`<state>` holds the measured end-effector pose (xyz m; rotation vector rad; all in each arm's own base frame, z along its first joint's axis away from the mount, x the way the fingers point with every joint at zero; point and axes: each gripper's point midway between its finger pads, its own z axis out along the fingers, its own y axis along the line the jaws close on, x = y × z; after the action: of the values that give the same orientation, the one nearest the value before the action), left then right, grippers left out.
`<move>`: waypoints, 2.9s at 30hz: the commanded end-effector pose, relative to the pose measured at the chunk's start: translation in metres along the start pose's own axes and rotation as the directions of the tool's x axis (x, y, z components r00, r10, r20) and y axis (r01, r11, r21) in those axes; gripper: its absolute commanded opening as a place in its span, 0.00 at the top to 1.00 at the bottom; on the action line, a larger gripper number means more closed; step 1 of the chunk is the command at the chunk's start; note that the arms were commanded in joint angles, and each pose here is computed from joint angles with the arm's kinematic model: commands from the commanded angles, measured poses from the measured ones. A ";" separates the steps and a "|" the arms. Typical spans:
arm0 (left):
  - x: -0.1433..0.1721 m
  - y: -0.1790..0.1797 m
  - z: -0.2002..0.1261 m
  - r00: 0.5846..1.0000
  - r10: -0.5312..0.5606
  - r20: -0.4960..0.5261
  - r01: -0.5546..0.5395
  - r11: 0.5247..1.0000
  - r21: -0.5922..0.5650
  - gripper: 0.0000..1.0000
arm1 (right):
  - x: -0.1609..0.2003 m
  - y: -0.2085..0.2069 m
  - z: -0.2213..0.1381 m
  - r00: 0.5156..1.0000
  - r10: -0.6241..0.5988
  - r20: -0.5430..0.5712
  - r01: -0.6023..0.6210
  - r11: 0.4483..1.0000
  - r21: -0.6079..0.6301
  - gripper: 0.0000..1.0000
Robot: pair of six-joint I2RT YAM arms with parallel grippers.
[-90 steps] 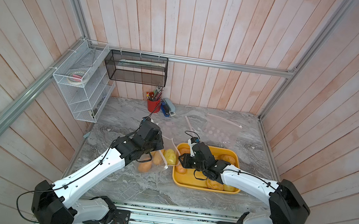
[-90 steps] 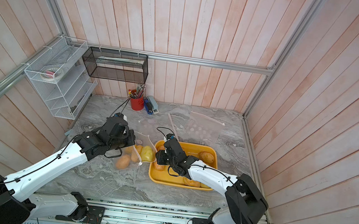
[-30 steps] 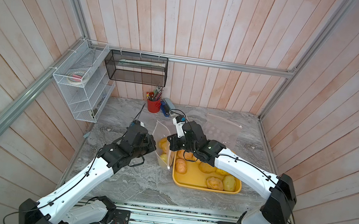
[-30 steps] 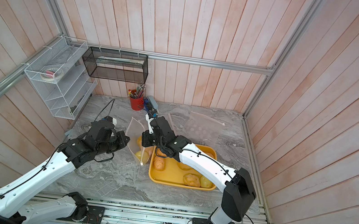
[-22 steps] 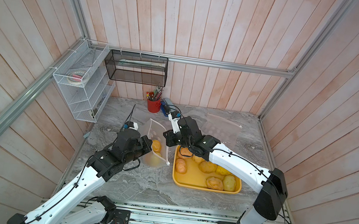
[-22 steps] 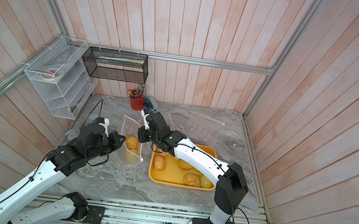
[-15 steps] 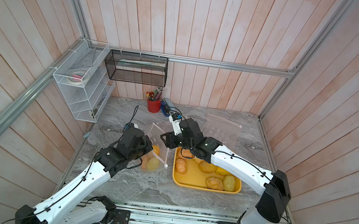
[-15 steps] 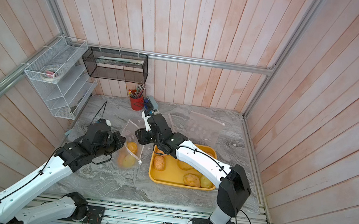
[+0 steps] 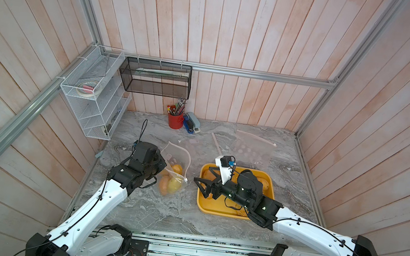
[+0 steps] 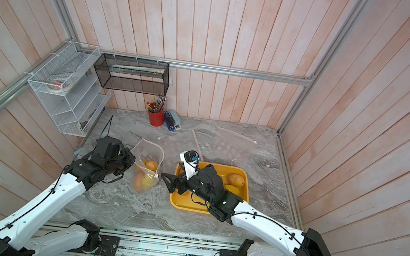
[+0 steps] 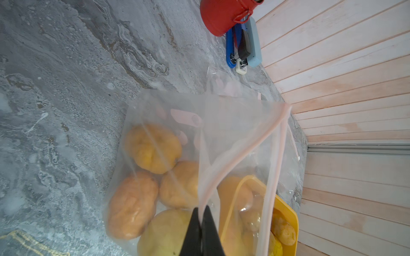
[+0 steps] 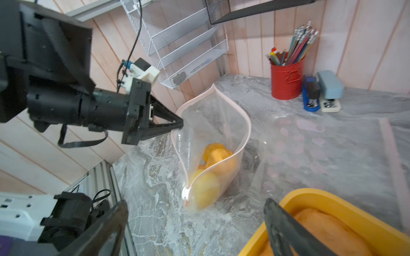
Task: Put the potatoes into a zipper bag and zip it
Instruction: Adjust the zipper food storage bag at the center of the board, then zip the zipper on the zipper food storage bag.
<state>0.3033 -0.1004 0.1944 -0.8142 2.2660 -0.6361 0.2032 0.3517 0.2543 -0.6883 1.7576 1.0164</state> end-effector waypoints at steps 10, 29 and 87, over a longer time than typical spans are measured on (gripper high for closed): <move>-0.001 0.021 0.008 0.998 -0.051 -0.045 0.049 0.998 -0.042 1.00 | 0.056 0.007 0.056 0.990 -0.143 -0.002 0.143 0.990 0.000 0.32; -0.004 0.020 0.000 0.998 -0.058 -0.034 0.058 0.998 -0.022 1.00 | 0.065 0.006 0.084 0.981 -0.174 0.082 0.178 0.983 -0.036 0.44; 0.006 -0.032 -0.076 0.987 -0.017 -0.157 0.035 0.993 0.112 0.55 | 0.022 -0.006 0.083 0.940 -0.331 0.075 0.329 0.943 0.045 1.00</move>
<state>0.2733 -0.1030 0.2562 -0.7757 2.2938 -0.8311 0.2302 0.4251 0.2011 -0.8645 1.5427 0.8520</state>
